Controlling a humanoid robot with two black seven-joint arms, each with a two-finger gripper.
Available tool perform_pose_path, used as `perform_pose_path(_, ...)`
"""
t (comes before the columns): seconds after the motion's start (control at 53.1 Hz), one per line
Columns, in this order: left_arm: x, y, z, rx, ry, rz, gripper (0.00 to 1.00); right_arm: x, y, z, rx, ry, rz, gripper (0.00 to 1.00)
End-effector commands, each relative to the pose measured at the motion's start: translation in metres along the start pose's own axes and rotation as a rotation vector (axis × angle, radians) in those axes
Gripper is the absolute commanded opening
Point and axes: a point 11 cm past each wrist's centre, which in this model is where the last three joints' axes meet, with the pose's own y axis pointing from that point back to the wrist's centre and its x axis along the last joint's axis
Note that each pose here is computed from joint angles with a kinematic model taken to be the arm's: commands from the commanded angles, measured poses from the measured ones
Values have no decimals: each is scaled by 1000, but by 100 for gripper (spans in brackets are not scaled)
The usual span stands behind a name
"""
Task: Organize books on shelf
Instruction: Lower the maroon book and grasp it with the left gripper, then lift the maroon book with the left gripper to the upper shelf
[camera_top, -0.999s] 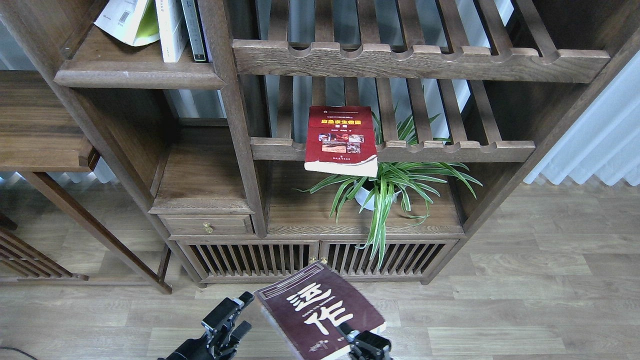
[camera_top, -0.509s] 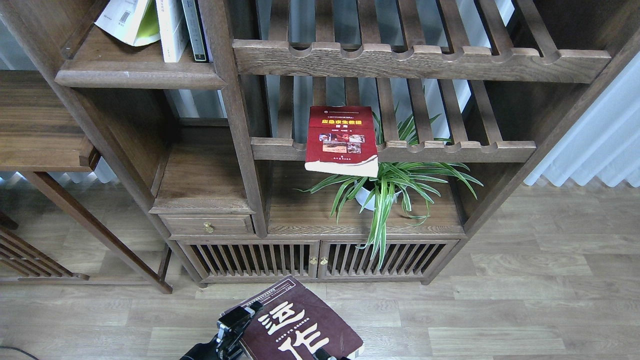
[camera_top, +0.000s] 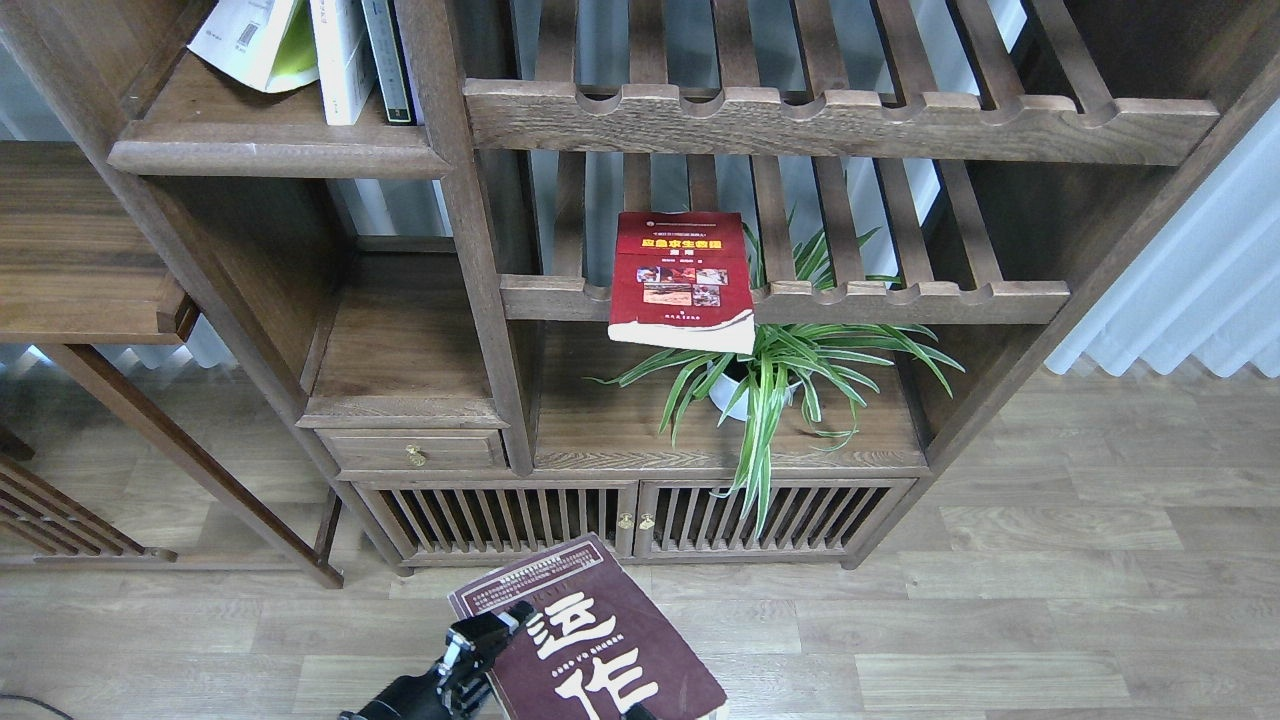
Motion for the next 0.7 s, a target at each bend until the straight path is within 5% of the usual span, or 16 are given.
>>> perform_pose_path(0.0,-5,24,41,-32,-86,20,2,-9,-4,-15,39,15,-28,83)
perform_pose_path(0.264,-32,74,133,-156,-289,52,2,-58,-28,-17,41,29,-185,83)
perform_pose_path(0.678,-166,129,223,-359,-543,-128,3,-123,-58,-45,89,88,-380,82)
